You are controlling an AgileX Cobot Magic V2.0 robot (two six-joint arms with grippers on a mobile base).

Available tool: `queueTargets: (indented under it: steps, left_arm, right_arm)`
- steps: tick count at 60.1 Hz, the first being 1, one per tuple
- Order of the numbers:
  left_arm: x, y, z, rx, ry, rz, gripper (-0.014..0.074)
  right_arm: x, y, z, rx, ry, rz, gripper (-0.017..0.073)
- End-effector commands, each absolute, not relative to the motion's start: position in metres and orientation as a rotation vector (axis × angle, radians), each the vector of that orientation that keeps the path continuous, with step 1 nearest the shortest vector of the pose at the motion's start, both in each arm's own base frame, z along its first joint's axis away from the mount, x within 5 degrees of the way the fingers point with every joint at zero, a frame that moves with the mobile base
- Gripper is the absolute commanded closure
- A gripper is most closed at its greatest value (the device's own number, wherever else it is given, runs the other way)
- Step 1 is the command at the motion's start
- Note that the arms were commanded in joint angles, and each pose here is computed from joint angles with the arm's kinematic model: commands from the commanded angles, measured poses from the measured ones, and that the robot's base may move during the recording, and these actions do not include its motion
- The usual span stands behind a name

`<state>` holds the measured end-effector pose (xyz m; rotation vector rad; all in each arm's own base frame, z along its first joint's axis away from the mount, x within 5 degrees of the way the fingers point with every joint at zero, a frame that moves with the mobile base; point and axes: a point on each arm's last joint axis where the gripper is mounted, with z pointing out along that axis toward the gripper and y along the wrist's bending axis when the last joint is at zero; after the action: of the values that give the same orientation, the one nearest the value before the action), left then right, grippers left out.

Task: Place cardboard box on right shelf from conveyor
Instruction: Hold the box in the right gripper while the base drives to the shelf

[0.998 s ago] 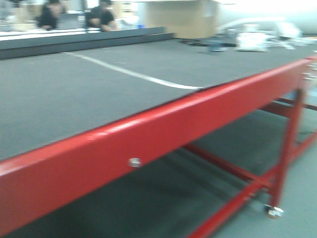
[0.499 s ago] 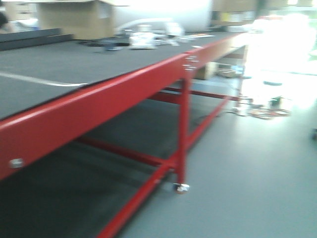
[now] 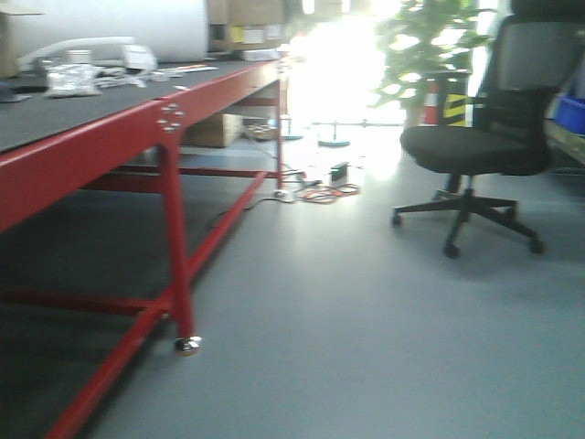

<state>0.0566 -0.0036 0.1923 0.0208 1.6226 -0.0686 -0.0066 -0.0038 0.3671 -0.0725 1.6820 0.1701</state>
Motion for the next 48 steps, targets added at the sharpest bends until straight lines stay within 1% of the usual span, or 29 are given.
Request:
queueTargets:
  steps: [1,48]
  left_arm:
    - [0.056,-0.0031,0.1981,0.013,1.53,-0.072,0.0709]
    - [0.056,-0.0033,0.1975,0.015,1.532,-0.075,0.071]
  right_arm:
    - [-0.0058,-0.0036,0.3835,-0.07,1.565,0.166,0.0442]
    - [-0.0055,-0.0035,0.3835,-0.07,1.566,0.166,0.0442]
